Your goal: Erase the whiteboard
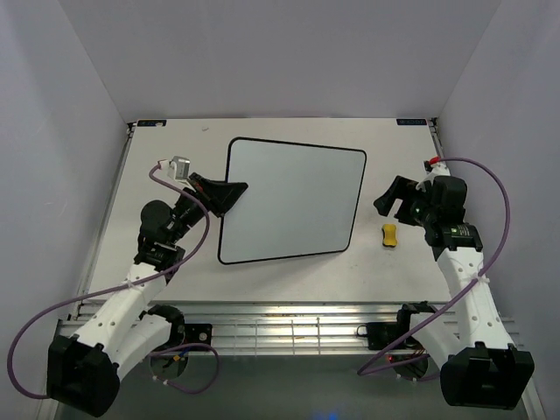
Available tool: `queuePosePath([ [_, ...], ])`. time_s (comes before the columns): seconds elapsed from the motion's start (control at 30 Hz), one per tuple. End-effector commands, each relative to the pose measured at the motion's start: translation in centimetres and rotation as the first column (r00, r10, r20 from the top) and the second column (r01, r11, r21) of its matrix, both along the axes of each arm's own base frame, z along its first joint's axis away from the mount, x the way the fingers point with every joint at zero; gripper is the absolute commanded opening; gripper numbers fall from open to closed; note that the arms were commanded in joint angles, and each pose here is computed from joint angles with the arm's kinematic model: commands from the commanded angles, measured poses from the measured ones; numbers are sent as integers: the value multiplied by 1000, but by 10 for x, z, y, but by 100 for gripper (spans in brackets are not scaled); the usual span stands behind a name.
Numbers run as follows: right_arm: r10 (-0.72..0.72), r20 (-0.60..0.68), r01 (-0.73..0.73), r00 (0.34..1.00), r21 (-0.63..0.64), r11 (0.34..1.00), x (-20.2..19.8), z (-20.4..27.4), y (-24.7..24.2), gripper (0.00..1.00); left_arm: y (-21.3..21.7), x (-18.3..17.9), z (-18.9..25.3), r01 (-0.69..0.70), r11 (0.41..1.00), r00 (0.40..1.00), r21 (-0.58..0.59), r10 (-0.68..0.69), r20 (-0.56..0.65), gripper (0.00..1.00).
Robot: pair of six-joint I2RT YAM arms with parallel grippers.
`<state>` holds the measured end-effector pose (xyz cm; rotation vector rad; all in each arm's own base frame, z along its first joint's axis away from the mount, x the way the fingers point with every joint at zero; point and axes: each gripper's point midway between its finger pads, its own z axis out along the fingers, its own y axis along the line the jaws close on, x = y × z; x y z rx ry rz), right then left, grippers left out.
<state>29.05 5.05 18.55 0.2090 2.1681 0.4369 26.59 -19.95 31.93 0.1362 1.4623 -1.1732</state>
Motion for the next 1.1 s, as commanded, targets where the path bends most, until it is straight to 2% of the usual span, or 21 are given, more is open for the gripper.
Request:
queuePosePath([
  [0.0, 62, 75, -65, 995, 47, 997, -1, 16, 14, 90, 9, -17, 93, 9, 989, 923, -148, 49, 381, 0],
  [0.03, 51, 104, -57, 993, 51, 997, -2, 18, 13, 90, 7, -4, 89, 2, 987, 908, -160, 65, 415, 0],
  [0.1, 40, 128, -47, 991, 50, 998, -2, 21, 12, 90, 5, -4, 95, 19, 987, 892, -158, 54, 450, 0],
  [0.33, 50, 124, -57, 991, 50, 997, -5, 15, 13, 90, -14, 37, 96, 67, 990, 884, -125, -1, 468, 0],
  [0.47, 63, 129, -72, 990, 63, 995, -5, 15, 16, 90, 2, 70, 91, 30, 994, 887, -110, 24, 462, 0],
  [0.67, 75, 126, -85, 989, 70, 994, -5, 13, 19, 90, 17, 99, 80, 82, 994, 891, -73, -41, 452, 0],
  [0.87, 83, 122, -93, 989, 74, 993, -4, 11, 21, 90, 17, 110, 55, 162, 987, 890, -15, -140, 434, 0],
  [1.07, 90, 117, -100, 989, 76, 992, -4, 9, 22, 90, 24, 113, 41, 177, 984, 893, -7, -157, 422, 0],
])
